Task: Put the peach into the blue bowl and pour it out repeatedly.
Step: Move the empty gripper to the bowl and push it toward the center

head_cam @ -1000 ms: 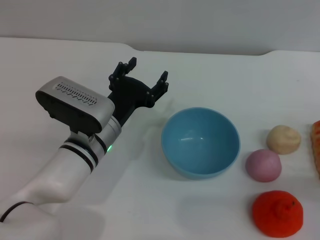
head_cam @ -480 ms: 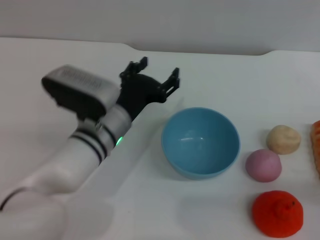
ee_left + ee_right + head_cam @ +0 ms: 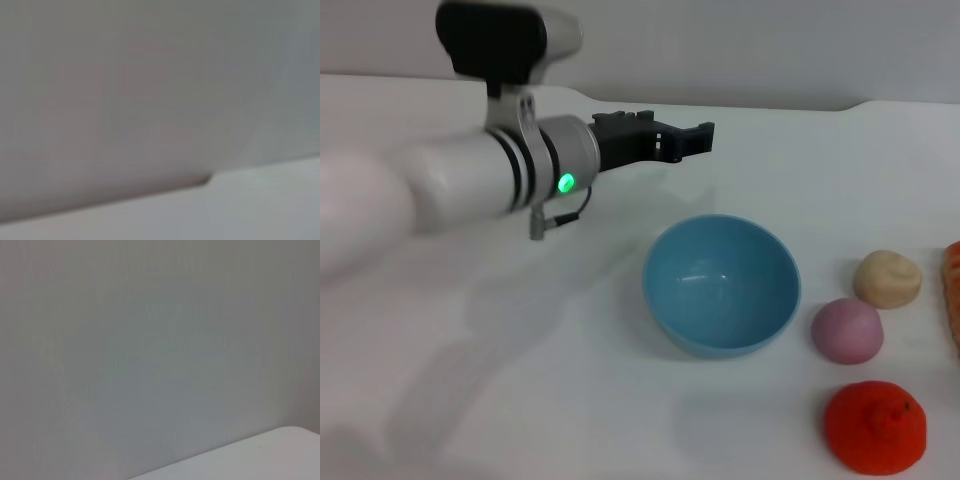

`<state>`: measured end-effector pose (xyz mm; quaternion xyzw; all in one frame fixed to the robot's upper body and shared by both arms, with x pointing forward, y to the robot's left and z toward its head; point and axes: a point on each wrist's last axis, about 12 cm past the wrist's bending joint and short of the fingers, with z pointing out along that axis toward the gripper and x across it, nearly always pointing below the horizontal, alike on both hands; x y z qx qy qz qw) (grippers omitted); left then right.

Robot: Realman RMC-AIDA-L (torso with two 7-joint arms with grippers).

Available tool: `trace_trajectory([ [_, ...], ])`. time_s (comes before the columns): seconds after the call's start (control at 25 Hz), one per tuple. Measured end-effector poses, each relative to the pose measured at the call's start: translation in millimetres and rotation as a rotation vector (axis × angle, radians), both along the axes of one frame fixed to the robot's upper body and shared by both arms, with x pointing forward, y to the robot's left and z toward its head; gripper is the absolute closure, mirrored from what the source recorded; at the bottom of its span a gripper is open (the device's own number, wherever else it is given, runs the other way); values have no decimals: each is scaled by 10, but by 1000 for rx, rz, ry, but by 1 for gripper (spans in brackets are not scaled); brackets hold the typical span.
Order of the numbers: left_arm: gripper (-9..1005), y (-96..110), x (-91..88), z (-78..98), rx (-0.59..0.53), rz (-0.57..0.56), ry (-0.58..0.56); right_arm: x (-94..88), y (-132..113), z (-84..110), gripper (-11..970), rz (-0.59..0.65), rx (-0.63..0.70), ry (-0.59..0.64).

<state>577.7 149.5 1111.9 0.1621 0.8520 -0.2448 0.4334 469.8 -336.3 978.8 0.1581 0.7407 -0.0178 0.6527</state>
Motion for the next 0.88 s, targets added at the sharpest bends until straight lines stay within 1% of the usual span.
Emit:
trace_trajectory([
  [0.04, 197, 23, 21, 24, 8, -11, 16, -1, 0, 1, 415, 0, 0, -1],
  [0.24, 196, 202, 166, 257, 47, -106, 130, 1, -23, 5, 415, -1, -8, 0],
  [0.36, 196, 260, 156, 320, 77, -185, 187, 6, -36, 9, 415, -1, -13, -1],
  [0.44, 196, 286, 137, 329, 101, -221, 214, 7, -36, 9, 415, -1, -13, -1],
  [0.48, 196, 286, 137, 329, 101, -221, 214, 8, -37, 9, 415, -1, -14, 0],
  [0.52, 196, 295, 127, 321, 124, -236, 227, 10, -36, 9, 415, -1, -14, 1],
  [0.56, 196, 297, 116, 269, 168, -244, 250, 13, -36, 10, 415, 0, -14, 1],
  [0.76, 196, 256, 87, 97, 195, -250, 300, 21, -32, 12, 415, 3, -18, 2],
  [0.88, 197, 207, 70, 1, 206, -254, 309, 3, -39, 4, 415, 1, -20, 6],
])
